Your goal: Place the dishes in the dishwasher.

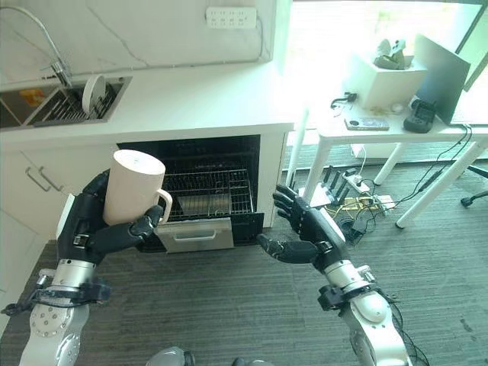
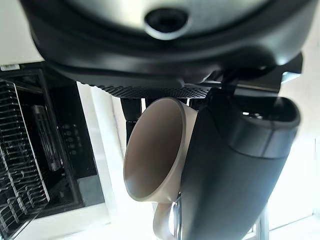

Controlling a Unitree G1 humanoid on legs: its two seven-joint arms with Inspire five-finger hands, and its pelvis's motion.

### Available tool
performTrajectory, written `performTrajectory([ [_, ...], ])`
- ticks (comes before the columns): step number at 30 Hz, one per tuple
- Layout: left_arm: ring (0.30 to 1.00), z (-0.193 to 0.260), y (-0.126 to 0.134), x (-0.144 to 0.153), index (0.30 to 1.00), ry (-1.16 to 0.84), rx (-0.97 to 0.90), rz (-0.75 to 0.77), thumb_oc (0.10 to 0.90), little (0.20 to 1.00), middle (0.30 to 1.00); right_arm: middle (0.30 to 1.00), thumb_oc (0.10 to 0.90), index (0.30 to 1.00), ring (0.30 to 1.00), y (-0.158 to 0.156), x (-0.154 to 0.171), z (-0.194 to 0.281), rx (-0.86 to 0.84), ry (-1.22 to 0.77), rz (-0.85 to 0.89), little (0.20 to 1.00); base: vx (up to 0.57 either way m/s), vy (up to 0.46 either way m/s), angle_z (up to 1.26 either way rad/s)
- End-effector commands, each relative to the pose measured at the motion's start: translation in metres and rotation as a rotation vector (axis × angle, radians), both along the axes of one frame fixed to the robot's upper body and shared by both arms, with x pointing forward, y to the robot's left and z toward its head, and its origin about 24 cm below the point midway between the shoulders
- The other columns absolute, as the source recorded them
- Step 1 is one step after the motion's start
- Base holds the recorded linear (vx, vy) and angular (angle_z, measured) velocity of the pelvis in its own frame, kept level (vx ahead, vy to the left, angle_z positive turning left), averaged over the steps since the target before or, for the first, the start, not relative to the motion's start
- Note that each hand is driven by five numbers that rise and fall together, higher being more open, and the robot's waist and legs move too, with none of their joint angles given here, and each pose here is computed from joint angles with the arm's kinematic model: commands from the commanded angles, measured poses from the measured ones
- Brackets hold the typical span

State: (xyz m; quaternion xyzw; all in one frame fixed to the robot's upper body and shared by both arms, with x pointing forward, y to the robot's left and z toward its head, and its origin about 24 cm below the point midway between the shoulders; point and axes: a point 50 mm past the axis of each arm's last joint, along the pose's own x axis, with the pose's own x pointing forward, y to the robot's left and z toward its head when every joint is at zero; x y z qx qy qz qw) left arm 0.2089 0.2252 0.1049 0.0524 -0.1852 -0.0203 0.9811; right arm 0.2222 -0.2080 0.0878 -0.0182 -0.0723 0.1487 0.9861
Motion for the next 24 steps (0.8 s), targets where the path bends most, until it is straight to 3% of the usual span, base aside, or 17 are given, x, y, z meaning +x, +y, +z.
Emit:
performTrajectory([
  [1,0.300,0.049,0.005,-0.004,0.300,-0.292,0.018,0.010,0.400,0.300,0.300,0.900,0.800,0.900,0.900,0.000,0.001,0.046,-0.011,-0.254,0.048,0.900,0.34,0.299,-0.28],
  [5,0.300,0.049,0.008,-0.006,0.300,-0.319,-0.002,0.007,0.400,0.300,0.300,0.900,0.800,0.900,0.900,-0.013,-0.006,0.046,-0.014,-0.254,0.020,0.900,0.43,0.463,-0.53],
  [17,0.300,0.063,-0.007,0.012,0.300,-0.348,0.079,-0.042,0.400,0.300,0.300,0.900,0.800,0.900,0.900,0.003,-0.003,0.047,0.052,-0.268,-0.022,0.900,0.23,0.293,0.15],
  [24,0.300,0.071,-0.005,0.010,0.300,-0.361,0.083,-0.027,0.400,0.300,0.300,0.900,0.800,0.900,0.900,-0.004,-0.006,0.047,0.110,-0.269,-0.026,0.900,0.15,-0.095,0.10],
])
